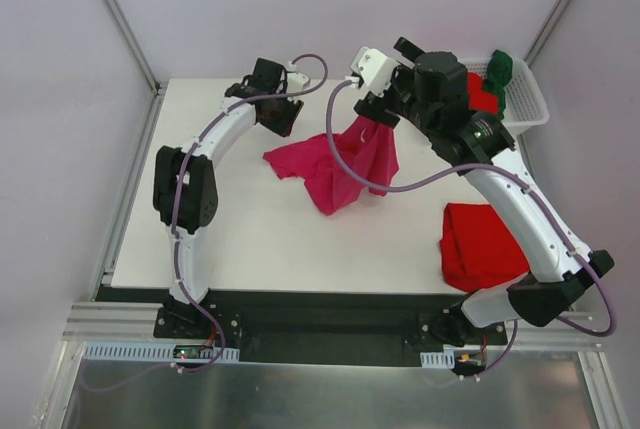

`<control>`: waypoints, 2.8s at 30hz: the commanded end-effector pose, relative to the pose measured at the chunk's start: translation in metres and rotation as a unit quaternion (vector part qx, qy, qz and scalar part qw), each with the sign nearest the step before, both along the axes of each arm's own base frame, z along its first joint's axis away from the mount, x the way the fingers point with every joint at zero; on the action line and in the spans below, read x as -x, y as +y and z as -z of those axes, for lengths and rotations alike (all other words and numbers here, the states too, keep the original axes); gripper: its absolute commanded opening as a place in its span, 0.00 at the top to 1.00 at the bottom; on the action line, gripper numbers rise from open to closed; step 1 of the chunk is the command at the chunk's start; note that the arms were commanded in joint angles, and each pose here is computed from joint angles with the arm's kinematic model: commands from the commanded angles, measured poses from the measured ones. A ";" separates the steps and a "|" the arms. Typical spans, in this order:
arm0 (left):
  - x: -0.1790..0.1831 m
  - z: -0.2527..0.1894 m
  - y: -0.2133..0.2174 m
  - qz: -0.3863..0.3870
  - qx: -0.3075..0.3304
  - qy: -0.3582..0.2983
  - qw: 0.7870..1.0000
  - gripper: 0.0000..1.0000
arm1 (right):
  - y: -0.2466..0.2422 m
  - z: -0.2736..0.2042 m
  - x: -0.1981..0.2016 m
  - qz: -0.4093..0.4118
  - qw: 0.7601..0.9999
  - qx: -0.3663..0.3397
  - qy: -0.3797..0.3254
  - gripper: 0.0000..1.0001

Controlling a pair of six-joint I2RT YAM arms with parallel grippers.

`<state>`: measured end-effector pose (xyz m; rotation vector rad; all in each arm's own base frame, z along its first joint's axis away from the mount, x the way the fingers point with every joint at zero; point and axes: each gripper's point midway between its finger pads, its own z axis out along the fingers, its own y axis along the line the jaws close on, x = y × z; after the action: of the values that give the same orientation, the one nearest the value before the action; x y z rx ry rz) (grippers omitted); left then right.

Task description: Fold and stack the t-shirts

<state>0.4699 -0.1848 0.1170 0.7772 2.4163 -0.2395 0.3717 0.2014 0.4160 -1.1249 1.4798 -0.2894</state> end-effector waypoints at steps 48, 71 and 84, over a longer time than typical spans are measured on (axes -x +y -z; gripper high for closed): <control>0.002 -0.050 0.141 0.102 -0.148 -0.079 0.981 1.00 | -0.070 0.067 -0.055 0.137 0.985 0.104 0.028 0.04; 0.010 -0.073 0.205 0.032 -0.198 -0.085 0.976 1.00 | -0.103 0.140 -0.031 0.070 0.945 0.099 0.305 0.04; 0.005 -0.082 0.229 0.024 -0.238 -0.090 0.967 1.00 | -0.032 0.042 -0.059 0.025 0.954 -0.190 0.229 0.04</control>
<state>0.4623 0.0247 0.1739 1.0339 2.3299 0.2859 0.4324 0.1421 0.3588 -0.8239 1.9410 0.2354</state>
